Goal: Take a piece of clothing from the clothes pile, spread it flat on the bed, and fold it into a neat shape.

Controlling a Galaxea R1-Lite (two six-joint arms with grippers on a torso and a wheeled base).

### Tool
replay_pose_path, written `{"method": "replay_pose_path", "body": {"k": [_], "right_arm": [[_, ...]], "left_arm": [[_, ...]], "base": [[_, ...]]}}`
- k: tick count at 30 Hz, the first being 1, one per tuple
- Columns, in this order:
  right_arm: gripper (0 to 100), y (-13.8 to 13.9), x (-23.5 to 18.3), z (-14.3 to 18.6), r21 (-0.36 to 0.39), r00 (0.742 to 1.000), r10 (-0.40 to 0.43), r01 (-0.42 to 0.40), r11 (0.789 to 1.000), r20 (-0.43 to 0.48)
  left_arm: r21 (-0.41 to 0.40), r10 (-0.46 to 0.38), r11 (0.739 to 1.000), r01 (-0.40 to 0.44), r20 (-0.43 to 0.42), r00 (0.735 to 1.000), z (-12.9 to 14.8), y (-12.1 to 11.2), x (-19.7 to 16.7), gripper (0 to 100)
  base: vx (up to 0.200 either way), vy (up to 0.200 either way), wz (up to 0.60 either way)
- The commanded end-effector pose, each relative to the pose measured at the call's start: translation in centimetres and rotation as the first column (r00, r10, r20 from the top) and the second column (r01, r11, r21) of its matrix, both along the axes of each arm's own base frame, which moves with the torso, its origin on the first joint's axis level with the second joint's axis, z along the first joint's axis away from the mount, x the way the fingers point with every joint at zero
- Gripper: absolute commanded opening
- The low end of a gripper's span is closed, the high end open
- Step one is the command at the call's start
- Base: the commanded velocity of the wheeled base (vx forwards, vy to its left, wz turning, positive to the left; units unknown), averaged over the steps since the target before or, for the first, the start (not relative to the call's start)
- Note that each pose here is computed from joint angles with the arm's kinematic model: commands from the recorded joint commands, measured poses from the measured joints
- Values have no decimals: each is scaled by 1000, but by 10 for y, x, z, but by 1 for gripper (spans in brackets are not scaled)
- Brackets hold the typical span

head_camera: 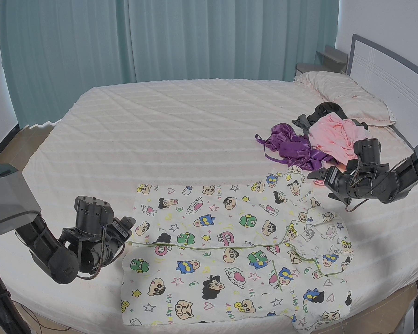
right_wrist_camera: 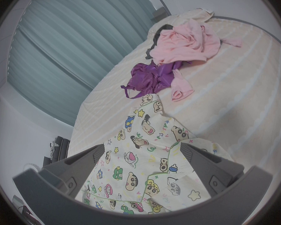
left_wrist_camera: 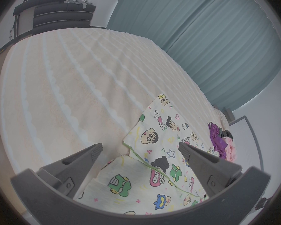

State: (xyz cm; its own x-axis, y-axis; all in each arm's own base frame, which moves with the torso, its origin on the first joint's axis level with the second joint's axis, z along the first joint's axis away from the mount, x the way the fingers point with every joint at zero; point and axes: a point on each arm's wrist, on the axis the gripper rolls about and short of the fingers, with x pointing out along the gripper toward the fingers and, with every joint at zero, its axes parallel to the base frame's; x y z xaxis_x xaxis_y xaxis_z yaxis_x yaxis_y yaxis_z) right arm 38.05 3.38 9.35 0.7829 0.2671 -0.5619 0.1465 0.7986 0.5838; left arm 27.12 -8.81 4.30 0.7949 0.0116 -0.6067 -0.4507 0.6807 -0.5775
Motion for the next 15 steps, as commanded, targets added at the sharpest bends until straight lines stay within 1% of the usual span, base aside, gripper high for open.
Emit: {"method": "replay_pose_path", "body": {"k": [1,5,10,15], "right_arm": [[100,-1,6,-22,5,998,-17,17,1000,-57],[100,-5,6,-23,14,997,-32,33,999,-64],[100,-5,6,-29,9,996,-30,31,999,-78],[100,-1,7,-35,2,996,-21,21,1000,-92]], "left_arm": [[-23,-16,1000,16,17,1000,6,-6,-6,100],[-20,-32,999,32,4,999,3,-10,-9,100],[-20,-34,999,34,4,999,4,-10,-10,100],[-17,-34,999,34,-6,999,1,-10,-11,100]], "base": [[0,0,0],[0,-200,0],[0,-200,0],[0,0,0]]}}
